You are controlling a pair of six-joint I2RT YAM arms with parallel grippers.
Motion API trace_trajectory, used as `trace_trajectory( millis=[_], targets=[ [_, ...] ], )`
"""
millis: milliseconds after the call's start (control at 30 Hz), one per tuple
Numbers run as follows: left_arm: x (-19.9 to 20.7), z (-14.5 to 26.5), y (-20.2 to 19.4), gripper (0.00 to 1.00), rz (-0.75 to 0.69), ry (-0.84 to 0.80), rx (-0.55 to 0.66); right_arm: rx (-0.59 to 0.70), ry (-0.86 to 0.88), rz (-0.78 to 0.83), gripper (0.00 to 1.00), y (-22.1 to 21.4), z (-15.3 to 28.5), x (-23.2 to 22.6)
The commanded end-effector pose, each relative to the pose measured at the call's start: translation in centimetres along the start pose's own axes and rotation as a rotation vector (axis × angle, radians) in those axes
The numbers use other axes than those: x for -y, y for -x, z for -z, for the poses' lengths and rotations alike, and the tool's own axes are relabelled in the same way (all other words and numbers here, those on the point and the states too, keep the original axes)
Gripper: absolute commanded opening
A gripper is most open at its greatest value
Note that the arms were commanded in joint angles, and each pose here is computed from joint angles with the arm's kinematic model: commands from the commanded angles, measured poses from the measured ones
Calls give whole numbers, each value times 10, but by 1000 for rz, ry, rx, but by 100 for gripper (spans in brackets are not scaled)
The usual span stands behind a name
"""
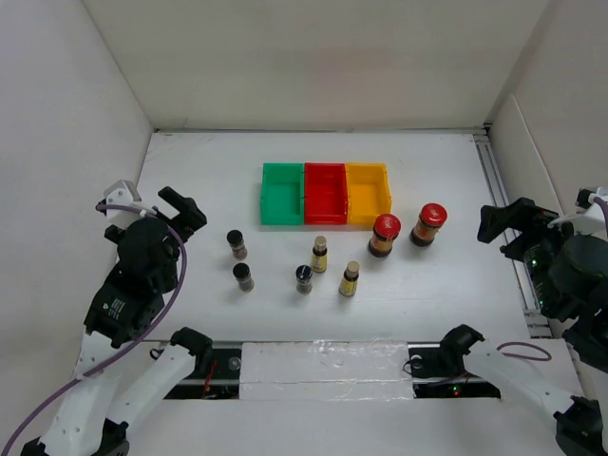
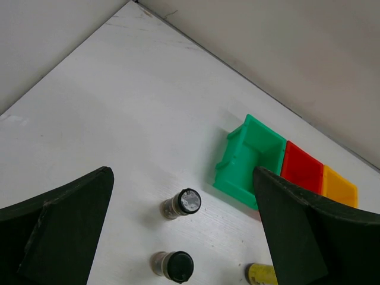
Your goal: Organize the condiment bottles
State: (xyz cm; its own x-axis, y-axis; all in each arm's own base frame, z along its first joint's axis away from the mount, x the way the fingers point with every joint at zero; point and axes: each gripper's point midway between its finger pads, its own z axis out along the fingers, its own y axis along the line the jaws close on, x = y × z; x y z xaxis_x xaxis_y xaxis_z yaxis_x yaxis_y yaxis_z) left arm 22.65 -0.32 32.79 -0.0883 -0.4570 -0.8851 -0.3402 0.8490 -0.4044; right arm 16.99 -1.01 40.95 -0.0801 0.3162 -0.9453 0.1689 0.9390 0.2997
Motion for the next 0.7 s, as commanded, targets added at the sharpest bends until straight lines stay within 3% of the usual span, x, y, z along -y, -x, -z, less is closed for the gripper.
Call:
trace_trajectory(
  millis=[0, 300, 500, 667],
  targets=[
    [0, -6, 3, 99, 18, 19, 25, 14, 5, 10, 100, 5, -2, -3],
    [4, -11, -8, 99, -5, 10, -6, -101, 105, 55, 100, -23, -31, -49],
    [8, -15, -18, 99, -18, -10, -37, -215, -34, 75, 100, -60, -97, -70],
    [13, -18, -28, 99, -37, -39, -59, -240, -180, 53, 98, -82, -147, -49]
  ],
)
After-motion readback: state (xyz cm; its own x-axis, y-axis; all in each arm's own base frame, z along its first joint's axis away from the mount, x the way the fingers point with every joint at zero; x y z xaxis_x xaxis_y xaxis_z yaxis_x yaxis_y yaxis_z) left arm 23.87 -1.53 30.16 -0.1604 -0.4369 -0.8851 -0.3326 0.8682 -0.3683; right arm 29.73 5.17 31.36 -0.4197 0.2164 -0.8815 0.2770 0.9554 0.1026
